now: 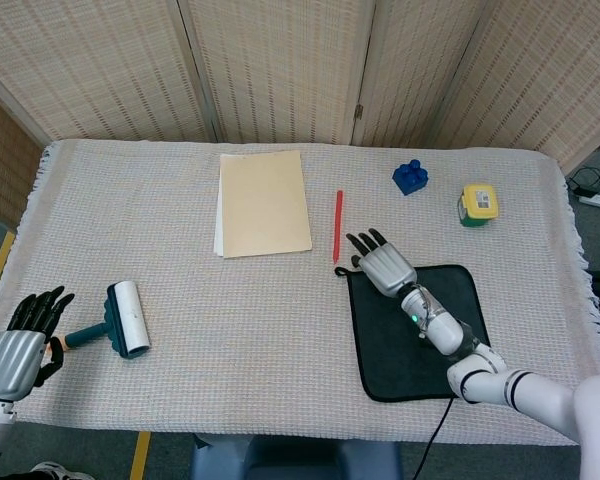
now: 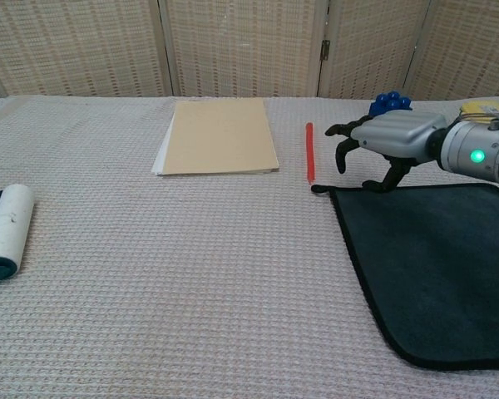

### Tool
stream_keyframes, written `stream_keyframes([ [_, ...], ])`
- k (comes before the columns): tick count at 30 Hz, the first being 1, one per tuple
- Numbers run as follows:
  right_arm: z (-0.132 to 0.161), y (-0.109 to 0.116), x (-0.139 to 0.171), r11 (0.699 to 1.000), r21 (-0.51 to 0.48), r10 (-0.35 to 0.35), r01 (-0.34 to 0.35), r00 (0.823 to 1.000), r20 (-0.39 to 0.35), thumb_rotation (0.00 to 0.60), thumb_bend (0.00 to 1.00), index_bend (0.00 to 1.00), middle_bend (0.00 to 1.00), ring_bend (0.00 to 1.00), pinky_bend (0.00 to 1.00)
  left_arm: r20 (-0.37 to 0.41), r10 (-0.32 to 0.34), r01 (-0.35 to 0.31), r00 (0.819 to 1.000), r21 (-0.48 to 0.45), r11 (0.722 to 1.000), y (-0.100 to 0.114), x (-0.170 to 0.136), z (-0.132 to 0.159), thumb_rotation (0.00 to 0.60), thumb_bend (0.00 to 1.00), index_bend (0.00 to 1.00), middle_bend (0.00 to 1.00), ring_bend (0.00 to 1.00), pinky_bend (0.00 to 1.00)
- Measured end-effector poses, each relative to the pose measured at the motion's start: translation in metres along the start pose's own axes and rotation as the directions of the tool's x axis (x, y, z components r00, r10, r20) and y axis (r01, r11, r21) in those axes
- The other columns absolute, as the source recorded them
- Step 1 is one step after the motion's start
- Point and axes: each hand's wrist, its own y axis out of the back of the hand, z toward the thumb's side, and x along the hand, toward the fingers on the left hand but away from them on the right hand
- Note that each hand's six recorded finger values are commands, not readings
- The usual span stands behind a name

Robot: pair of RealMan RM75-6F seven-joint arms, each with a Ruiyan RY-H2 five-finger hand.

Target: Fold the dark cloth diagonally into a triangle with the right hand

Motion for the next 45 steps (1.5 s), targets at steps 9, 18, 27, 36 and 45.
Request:
stream_keyframes([
  [9,0.015,-0.015,-0.020,1.000,-0.028,-0.012,0.011,1.000,-0.014,0.600,0.49,0.39,0.03,0.02,0.00,-0.005,-0.001,0.001,1.000,-0.007,1.000,0.001,0.000,-0.002,0.600,0.90,0.00,0.06,0.00,0.00],
  [18,0.022,-0.022,-0.029,1.000,-0.027,-0.016,0.016,1.000,-0.023,0.600,0.49,0.41,0.05,0.04,0.00,-0.007,-0.006,0.006,1.000,-0.010,1.000,0.001,0.001,-0.003,0.600,0.90,0.00,0.06,0.00,0.00],
  [27,0.021,-0.022,-0.031,0.998,-0.033,-0.061,0.060,0.998,-0.010,0.600,0.49,0.55,0.13,0.09,0.00,-0.013,-0.010,0.009,1.000,-0.011,1.000,0.000,0.002,-0.005,0.600,0.90,0.00,0.06,0.00,0.00],
  [36,0.019,-0.021,-0.031,0.995,-0.032,-0.092,0.092,0.996,-0.011,0.600,0.49,0.60,0.16,0.11,0.00,-0.013,-0.014,0.014,1.000,-0.009,1.000,-0.001,0.003,-0.006,0.600,0.90,0.00,0.06,0.00,0.00],
  [45,0.009,-0.020,-0.010,0.992,-0.041,-0.119,0.118,0.992,-0.027,0.600,0.49,0.61,0.17,0.11,0.00,-0.007,-0.009,0.009,1.000,-0.009,1.000,0.000,0.002,-0.005,0.600,0.90,0.00,0.06,0.00,0.00],
])
